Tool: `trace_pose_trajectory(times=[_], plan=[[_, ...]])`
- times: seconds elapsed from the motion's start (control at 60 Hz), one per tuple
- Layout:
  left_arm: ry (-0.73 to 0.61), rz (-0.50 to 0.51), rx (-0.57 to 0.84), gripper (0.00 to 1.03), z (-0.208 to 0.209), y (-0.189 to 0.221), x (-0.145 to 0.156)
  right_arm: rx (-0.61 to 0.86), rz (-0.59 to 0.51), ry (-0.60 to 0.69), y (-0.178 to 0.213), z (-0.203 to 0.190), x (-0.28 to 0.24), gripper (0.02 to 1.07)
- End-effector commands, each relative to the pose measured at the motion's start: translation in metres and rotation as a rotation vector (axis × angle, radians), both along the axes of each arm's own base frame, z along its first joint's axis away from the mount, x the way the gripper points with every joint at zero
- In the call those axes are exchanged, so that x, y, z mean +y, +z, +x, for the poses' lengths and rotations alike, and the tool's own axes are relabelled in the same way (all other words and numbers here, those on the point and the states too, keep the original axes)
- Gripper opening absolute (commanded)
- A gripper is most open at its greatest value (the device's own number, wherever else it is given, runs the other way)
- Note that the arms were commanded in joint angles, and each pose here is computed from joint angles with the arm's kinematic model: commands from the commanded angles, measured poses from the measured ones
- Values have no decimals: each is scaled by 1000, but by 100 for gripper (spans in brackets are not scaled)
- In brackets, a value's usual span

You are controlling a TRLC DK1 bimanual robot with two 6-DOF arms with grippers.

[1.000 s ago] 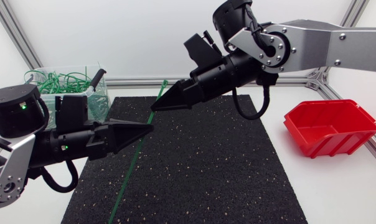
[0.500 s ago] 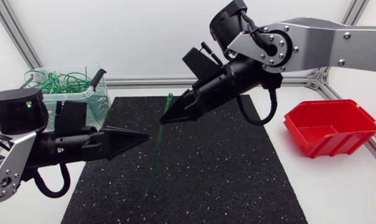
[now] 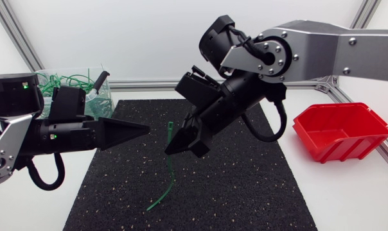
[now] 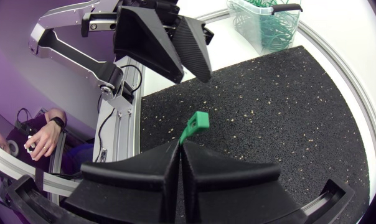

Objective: Take a green cable tie from the red box, thread the tail through the head to close it, then place it in the transparent bin on the left.

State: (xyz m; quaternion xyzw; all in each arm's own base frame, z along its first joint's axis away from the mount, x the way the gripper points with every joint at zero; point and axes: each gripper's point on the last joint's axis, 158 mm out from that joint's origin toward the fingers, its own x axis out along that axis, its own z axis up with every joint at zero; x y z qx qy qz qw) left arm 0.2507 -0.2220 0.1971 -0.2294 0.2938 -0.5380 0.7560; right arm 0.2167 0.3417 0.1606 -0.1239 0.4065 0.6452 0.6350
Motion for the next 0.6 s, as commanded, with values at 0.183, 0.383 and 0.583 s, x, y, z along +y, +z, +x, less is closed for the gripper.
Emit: trace_pose_trajectory(times=[0.183,0.383,0.583], plan=[[-110,2,-55,38,-21,2,-21,-1,-7,44,3,-3,7,8],[-131,1,-70,37,-27,3,-26,20,-6,63,-1,-7,10,8],[-128,-2,-77,37,-25,5,-25,31,-17,81,-8,-12,14,8]])
